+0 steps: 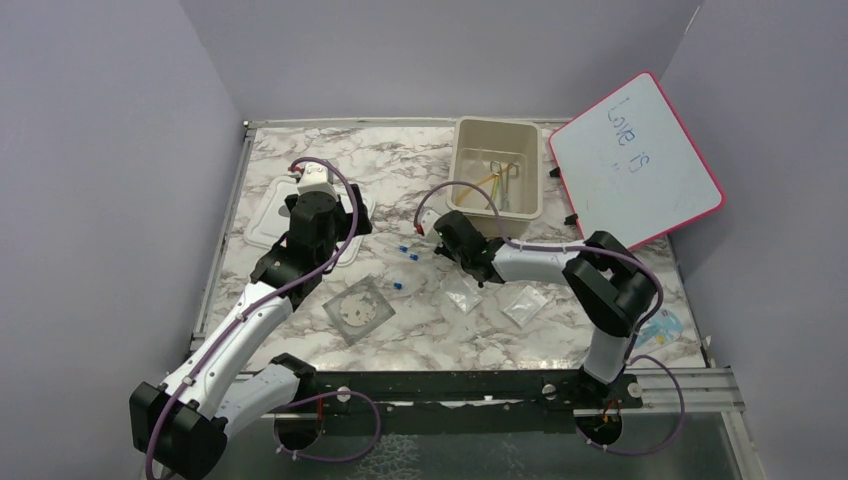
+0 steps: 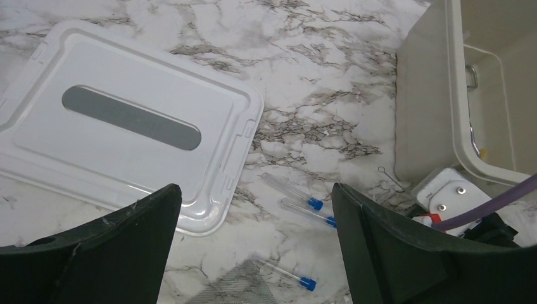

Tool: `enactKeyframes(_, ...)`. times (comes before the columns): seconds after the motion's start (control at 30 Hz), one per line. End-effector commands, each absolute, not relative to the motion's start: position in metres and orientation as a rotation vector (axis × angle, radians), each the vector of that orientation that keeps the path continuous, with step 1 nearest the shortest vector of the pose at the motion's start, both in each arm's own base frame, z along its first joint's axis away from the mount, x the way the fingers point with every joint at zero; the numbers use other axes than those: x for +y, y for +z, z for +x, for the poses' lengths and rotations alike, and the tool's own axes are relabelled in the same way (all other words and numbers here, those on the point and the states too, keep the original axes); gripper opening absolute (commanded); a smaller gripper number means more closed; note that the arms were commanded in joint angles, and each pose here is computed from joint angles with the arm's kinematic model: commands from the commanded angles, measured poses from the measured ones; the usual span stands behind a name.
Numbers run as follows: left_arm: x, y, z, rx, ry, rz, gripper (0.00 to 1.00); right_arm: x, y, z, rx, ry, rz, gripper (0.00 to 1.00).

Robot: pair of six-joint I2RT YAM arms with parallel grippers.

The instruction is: Organize the chemistry lab equipment

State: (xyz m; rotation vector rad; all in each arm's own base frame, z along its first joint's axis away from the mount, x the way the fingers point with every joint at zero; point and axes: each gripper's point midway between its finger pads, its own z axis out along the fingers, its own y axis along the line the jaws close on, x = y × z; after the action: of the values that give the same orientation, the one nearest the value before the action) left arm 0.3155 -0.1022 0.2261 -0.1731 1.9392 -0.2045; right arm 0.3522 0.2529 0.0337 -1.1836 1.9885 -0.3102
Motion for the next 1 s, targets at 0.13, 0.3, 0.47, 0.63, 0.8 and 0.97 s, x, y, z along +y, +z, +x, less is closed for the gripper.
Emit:
enactKeyframes(0.13,-0.098,0.252,0.319,1.877,-0.211,-0.195,0.91,0.274,0.11,0.339,1.89,-0.079,-1.113,0.01)
enactKeyframes(0.3,-0.096,0.262,0.316,1.85,-0.215,-0.205,0.91,0.296,0.155,0.309,1.803,0.199,-1.139,0.01)
enactKeyframes(0.47,-0.093,0.27,0.315,1.829,-0.218,-0.218,0.91,0.311,0.214,0.293,1.686,0.391,-1.059,0.01)
enactKeyframes(0.63,-0.102,0.272,0.315,1.835,-0.255,-0.179,0.91,0.302,0.276,0.309,1.61,0.389,-0.842,0.01)
enactKeyframes(0.8,-0.113,0.266,0.315,1.856,-0.301,-0.128,0.91,0.268,0.312,0.359,1.648,0.306,-0.555,0.01)
enactKeyframes(0.97,-0.118,0.264,0.314,1.862,-0.324,-0.097,0.91,0.206,0.304,0.411,1.748,0.244,-0.216,0.01)
